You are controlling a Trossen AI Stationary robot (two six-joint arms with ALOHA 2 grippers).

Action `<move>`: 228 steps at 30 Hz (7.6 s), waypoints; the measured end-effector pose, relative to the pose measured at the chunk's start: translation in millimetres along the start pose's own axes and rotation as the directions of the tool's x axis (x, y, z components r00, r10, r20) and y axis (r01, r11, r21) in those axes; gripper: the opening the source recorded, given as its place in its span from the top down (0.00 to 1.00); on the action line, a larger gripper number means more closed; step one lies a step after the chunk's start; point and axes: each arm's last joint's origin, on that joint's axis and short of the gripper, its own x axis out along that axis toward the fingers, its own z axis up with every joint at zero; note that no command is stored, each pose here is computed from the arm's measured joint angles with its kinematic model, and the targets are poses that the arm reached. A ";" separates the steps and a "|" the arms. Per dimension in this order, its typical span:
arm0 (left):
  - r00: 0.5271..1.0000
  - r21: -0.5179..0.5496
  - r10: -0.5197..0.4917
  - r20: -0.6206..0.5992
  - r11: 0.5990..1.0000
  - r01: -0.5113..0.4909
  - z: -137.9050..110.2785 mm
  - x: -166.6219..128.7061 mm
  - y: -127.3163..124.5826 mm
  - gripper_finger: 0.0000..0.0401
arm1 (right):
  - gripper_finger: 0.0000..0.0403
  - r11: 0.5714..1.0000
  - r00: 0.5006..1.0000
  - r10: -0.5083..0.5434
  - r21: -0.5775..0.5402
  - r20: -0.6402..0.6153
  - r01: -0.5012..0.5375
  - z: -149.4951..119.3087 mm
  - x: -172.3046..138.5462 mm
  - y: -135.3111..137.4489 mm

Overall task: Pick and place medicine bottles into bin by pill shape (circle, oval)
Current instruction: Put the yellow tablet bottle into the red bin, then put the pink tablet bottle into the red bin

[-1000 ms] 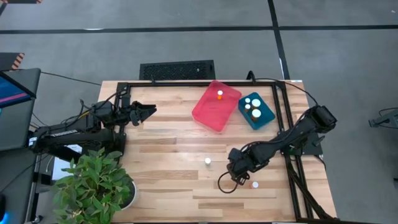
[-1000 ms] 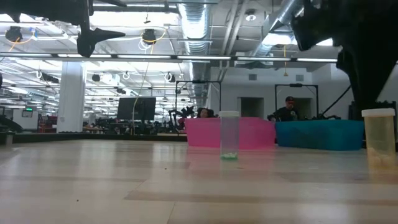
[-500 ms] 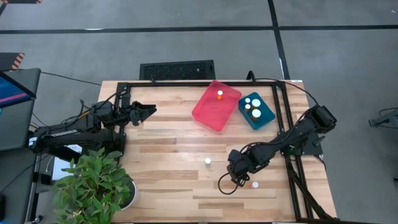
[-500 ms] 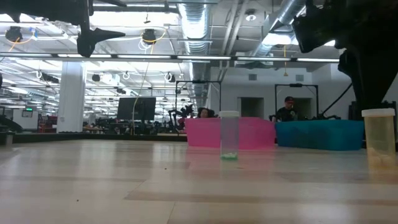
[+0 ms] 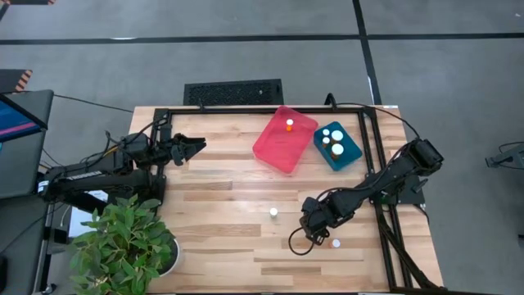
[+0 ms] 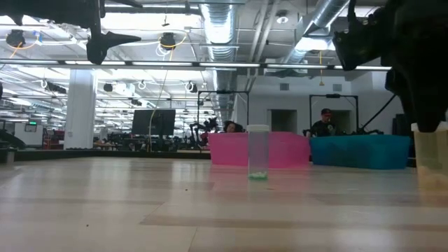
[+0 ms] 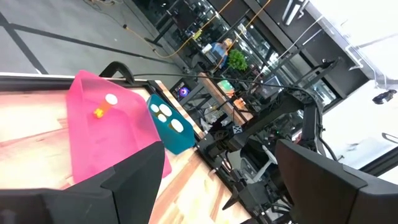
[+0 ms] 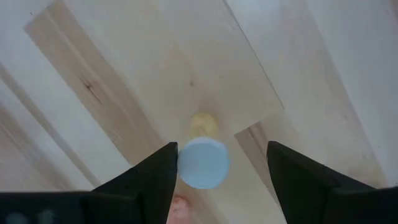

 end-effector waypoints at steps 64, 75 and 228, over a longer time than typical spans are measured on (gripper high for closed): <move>1.000 0.017 0.000 0.000 1.000 0.000 0.0 0.0 0.0 0.25 | 0.72 0.945 0.925 -0.322 0.119 0.200 0.304 209.8 -84.0 -225.4; 1.000 0.017 0.000 0.000 1.000 0.000 0.0 0.0 0.0 0.25 | 0.72 0.941 0.936 -0.331 0.108 0.117 0.319 232.8 -32.2 -231.7; 1.000 0.017 0.016 0.017 1.000 -0.017 0.6 0.0 0.4 0.25 | 0.63 0.953 0.994 -0.027 -0.296 0.104 0.057 -101.5 0.8 30.7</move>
